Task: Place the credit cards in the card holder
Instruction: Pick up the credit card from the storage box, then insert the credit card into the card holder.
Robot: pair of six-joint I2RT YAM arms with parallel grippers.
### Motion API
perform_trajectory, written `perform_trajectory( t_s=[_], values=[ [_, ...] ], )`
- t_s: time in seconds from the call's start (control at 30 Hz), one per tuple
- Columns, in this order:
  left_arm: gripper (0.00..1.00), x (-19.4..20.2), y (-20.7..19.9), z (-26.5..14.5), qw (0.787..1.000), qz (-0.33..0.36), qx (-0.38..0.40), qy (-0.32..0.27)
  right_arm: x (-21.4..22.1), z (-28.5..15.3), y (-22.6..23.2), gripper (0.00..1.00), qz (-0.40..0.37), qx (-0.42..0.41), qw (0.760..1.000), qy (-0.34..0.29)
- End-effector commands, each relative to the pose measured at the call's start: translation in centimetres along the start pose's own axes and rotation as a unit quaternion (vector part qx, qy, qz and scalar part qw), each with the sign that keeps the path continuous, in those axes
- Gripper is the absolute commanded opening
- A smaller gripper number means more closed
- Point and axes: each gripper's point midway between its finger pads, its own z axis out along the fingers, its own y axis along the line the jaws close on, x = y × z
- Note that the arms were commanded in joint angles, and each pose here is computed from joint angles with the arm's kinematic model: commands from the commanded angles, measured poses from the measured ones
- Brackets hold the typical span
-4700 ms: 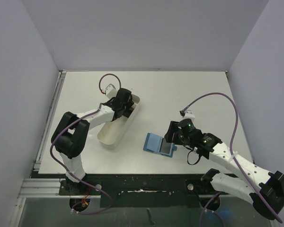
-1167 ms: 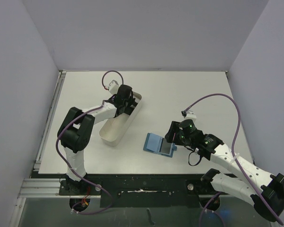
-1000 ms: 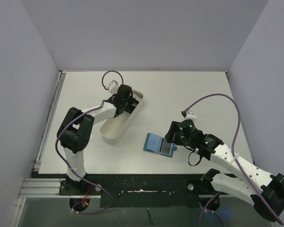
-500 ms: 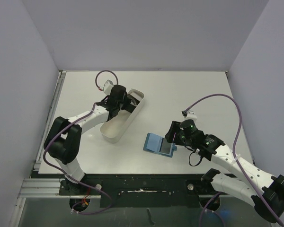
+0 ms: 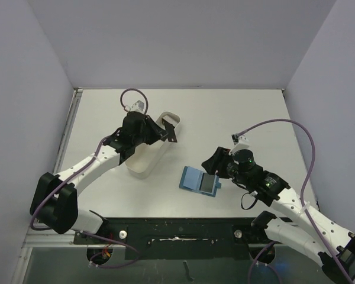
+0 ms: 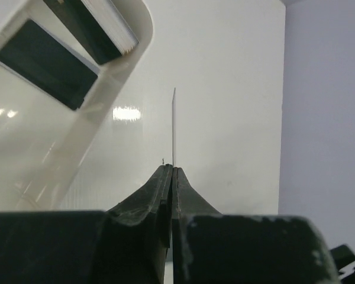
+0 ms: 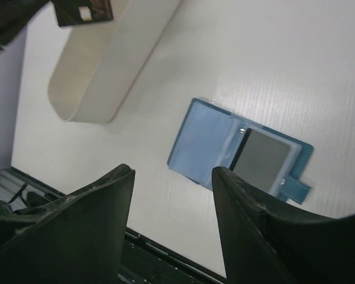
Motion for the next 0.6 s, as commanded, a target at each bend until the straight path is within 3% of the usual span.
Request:
perform_trajectory(
  t_s=[0.0, 0.27, 0.57],
  values=[
    [0.0, 3.7, -2.5, -2.6, 0.988, 0.06, 0.116, 0.081, -2.8, -1.2, 4.7, 0.55, 0.027, -0.106, 0.993, -0.051],
    [0.0, 7.7, -5.8, -7.2, 0.944, 0.062, 0.272, 0.177, -4.5, -2.3, 7.1, 0.41, 0.078, -0.175, 0.977, -0.092],
    [0.0, 10.6, -7.1, -10.9, 0.894, 0.03, 0.368, 0.254, -3.6, -1.5, 8.2, 0.44, 0.096, -0.21, 0.97, -0.072]
  ],
)
